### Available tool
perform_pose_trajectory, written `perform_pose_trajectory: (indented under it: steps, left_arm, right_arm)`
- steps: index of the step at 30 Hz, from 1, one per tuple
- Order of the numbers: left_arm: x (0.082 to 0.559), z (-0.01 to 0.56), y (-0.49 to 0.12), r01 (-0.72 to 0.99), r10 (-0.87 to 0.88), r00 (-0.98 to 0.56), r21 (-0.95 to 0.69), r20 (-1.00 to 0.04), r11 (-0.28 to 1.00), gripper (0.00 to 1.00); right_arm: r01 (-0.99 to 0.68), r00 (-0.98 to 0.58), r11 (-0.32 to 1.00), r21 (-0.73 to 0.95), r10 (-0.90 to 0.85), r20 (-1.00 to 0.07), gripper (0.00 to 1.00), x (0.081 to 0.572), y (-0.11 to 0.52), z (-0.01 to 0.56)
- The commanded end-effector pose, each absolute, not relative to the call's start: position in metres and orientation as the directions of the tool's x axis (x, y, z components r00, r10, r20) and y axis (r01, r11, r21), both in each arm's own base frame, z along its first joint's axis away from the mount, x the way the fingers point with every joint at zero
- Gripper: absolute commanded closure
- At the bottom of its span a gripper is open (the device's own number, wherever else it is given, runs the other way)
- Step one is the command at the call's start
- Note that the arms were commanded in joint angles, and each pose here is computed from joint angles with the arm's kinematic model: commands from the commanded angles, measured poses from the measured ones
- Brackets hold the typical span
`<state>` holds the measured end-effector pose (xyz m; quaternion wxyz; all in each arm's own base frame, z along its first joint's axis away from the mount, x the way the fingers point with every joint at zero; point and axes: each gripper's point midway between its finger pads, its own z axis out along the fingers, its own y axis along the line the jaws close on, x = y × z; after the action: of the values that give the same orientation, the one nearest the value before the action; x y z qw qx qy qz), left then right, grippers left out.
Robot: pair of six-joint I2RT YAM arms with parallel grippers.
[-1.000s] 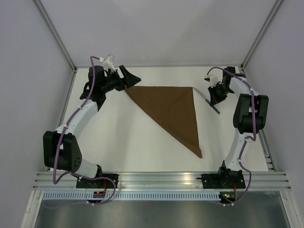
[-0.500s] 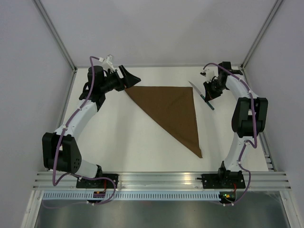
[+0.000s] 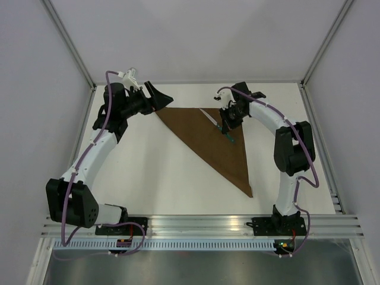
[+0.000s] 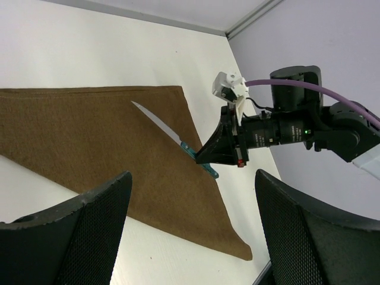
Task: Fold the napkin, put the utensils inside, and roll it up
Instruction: Place the utensil onto the napkin
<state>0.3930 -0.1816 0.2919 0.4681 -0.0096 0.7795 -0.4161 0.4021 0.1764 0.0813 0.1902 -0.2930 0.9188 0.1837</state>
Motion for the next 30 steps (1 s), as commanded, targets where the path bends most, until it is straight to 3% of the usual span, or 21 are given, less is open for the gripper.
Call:
perform_pose_trajectory:
  steps: [1, 15, 30]
  left_arm:
    - [0.384, 0.307, -0.175, 0.387, -0.398, -0.519, -0.623, -0.756, 0.680, 0.12]
    - [0.369, 0.316, -0.170, 0.387, -0.392, -0.507, -0.610, -0.767, 0.692, 0.12]
    - [0.364, 0.314, -0.167, 0.382, -0.379, -0.506, -0.595, -0.775, 0.707, 0.11]
  right_arm:
    - [-0.539, -0.784, 0.801, 0.259, -0.366, -0.502, 0.99, 0.407, 0.200, 0.096]
    - [-0.598, -0.744, 0.763, 0.246, -0.416, -0.522, 1.00, 0.379, 0.287, 0.071]
    - [-0.612, -0.752, 0.757, 0.228, -0.469, -0.463, 1.00, 0.356, 0.299, 0.032]
